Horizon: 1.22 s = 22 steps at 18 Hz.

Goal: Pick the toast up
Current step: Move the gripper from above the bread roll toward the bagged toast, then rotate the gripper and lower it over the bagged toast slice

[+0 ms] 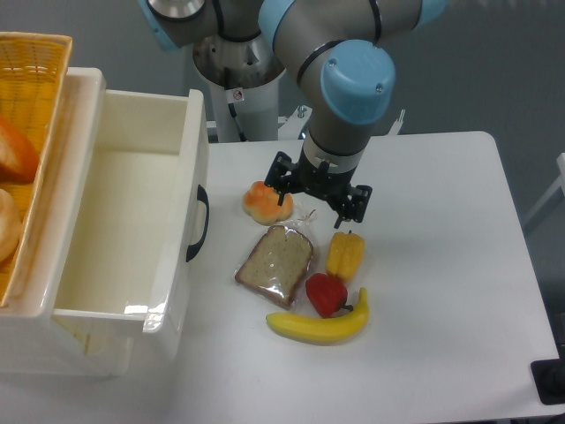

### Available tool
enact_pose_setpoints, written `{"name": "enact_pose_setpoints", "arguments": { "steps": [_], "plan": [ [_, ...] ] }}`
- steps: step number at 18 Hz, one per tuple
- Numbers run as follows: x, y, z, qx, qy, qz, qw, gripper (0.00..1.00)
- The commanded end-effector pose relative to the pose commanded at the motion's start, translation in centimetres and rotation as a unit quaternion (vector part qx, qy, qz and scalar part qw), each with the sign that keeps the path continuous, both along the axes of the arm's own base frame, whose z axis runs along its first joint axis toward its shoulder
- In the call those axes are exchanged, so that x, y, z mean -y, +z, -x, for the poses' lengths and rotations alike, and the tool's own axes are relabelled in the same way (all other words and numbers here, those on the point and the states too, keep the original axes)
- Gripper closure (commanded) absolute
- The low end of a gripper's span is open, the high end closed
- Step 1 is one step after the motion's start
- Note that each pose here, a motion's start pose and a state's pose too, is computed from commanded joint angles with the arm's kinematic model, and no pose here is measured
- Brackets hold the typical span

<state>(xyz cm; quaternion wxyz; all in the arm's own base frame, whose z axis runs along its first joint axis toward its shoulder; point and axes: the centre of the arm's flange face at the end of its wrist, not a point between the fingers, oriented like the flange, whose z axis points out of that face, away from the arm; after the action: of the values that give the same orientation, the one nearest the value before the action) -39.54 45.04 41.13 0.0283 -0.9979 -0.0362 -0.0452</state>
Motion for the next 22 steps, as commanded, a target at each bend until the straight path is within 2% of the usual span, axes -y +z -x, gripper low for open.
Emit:
{"name": "enact_pose_setpoints", "arguments": {
  "steps": [5,10,18,22],
  "plan": [
    [-0.3,-0.4,-0.2,0.002,-0.001,0.001,1.0000,0.00],
    [0.0,-3.3,-0.9,0.015,0.002,0.010,0.9998,0.00],
    [0.9,-9.1,-3.4,0.056,-0.008,0.040,0.9976,0.00],
    [0.2,-11.9,-4.0,0.078,-0.014,0.056,0.9953,0.00]
  ]
}}
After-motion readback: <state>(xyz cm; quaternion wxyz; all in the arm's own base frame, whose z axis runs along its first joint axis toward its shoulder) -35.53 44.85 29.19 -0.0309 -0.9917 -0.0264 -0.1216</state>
